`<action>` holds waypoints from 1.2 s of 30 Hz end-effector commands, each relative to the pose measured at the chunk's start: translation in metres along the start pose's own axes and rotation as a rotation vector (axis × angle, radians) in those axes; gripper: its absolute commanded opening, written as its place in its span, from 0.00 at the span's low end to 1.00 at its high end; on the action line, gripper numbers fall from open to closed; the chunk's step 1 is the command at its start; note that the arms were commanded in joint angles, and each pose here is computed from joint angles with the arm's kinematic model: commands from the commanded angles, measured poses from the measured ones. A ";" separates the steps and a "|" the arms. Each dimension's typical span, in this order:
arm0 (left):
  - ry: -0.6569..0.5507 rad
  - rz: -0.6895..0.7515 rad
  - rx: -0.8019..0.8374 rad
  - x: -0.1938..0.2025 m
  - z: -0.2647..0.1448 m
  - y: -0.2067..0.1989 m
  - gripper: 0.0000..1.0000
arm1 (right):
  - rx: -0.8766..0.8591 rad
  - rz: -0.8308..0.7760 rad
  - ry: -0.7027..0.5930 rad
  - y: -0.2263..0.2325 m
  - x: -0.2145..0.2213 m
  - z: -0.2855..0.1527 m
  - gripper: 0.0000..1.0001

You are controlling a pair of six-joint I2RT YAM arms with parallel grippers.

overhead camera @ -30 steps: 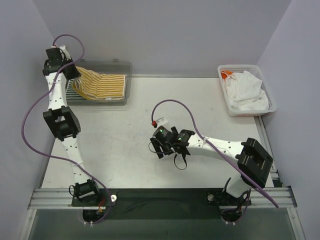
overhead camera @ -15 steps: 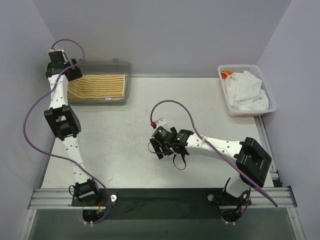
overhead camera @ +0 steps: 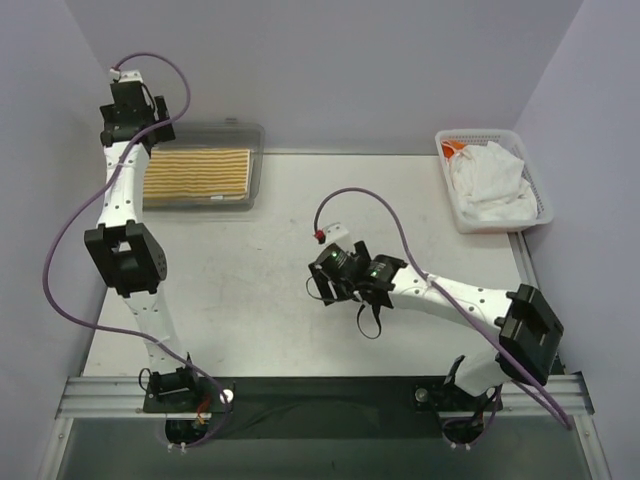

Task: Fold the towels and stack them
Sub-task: Neatly place the folded towel into the bin, then grab crumpled towel

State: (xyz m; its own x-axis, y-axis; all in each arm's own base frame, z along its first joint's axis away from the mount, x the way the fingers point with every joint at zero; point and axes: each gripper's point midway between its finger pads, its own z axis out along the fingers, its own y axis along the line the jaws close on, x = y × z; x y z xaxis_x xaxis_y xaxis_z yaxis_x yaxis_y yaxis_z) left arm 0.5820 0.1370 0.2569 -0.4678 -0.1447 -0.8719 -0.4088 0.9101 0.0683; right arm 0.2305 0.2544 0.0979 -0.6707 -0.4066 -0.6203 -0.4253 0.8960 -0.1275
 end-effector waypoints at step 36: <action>0.263 0.090 0.619 0.297 -0.267 -0.091 0.97 | 0.780 0.890 0.081 -0.472 -0.031 0.067 0.40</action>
State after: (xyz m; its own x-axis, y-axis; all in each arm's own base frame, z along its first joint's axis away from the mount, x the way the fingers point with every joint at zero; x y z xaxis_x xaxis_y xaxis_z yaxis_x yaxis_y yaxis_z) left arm 0.2529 -0.0857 0.0979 -0.7484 -0.0677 -0.6598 0.0978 0.9726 -0.2108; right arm 0.4848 -0.1338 0.0833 -0.6543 0.4423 -0.6134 0.6484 0.7455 -0.1541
